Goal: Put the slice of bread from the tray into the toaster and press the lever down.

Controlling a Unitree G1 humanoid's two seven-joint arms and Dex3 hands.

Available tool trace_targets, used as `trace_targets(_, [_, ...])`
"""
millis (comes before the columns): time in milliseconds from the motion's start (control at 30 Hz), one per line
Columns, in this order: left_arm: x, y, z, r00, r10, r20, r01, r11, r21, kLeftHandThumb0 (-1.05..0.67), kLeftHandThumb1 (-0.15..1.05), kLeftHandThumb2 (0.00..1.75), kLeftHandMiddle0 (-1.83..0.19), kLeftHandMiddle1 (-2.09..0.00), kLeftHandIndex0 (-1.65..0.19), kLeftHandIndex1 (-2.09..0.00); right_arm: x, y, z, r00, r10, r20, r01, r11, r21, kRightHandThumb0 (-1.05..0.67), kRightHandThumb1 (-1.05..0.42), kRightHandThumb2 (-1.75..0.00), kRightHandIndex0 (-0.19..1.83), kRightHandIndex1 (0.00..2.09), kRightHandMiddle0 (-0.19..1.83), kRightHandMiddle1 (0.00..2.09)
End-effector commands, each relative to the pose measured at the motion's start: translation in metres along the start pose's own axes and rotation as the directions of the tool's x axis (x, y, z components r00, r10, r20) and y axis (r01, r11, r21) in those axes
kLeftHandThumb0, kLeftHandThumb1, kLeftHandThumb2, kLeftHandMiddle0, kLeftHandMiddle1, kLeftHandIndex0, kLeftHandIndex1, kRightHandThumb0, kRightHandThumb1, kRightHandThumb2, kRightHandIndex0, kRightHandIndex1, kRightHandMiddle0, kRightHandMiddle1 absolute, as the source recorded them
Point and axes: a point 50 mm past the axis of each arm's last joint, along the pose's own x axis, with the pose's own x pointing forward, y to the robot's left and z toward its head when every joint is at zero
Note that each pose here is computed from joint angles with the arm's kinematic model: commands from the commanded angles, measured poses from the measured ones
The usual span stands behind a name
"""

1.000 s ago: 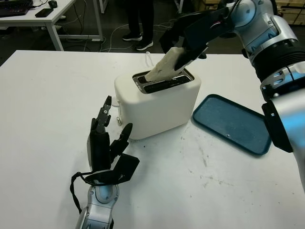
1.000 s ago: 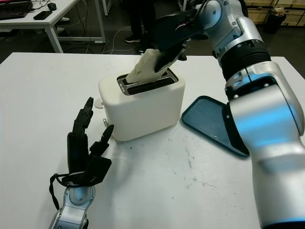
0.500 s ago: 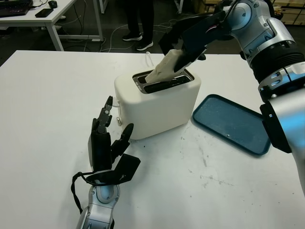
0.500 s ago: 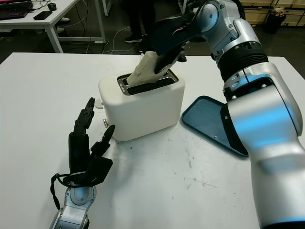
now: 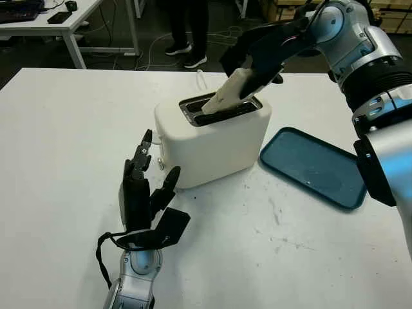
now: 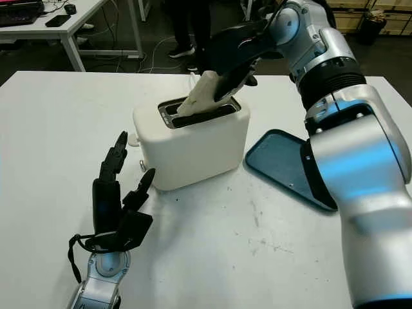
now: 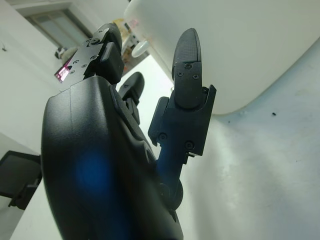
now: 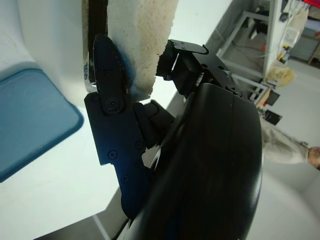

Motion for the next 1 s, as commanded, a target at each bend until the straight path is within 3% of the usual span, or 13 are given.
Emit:
trace_targets(0, [0.002, -0.005, 0.003, 1.000, 0.001, -0.005, -0.001, 1.000, -0.030, -0.44, 0.92, 0.27, -0.01, -0.68, -0.26, 0.00, -0.006, -0.004, -0.002, 1.000, -0.003, 0.000, 0.003, 1.000, 0.022, -0.46, -0.92, -0.25, 0.85, 1.65, 0.86, 1.75])
trace_targets(267, [0.003, -0.005, 0.004, 1.000, 0.006, 0.009, -0.005, 1.000, -0.023, -0.45, 0.92, 0.28, -0.02, -0.69, -0.26, -0.01, -0.015, -0.012, -0.001, 1.000, -0.006, 0.011, 0.006, 0.998, 0.056, -0.50, -0.92, -0.26, 1.08, 1.75, 0.86, 1.75])
trace_targets(633, [0.003, -0.004, 0.004, 1.000, 0.003, 0.011, -0.003, 1.000, -0.022, -0.42, 0.92, 0.27, -0.02, -0.68, -0.27, -0.01, -0.025, -0.018, -0.005, 1.000, -0.024, 0.006, 0.023, 0.997, 0.071, -0.52, -0.92, -0.26, 1.03, 1.75, 0.82, 1.75])
trace_targets(967, [0.004, -0.004, 0.006, 1.000, 0.002, 0.013, -0.002, 1.000, -0.028, -0.42, 0.92, 0.27, -0.01, -0.68, -0.26, 0.00, -0.019, -0.013, -0.006, 1.000, -0.027, 0.003, 0.027, 0.998, 0.060, -0.59, -0.92, -0.27, 1.08, 1.75, 0.91, 1.75])
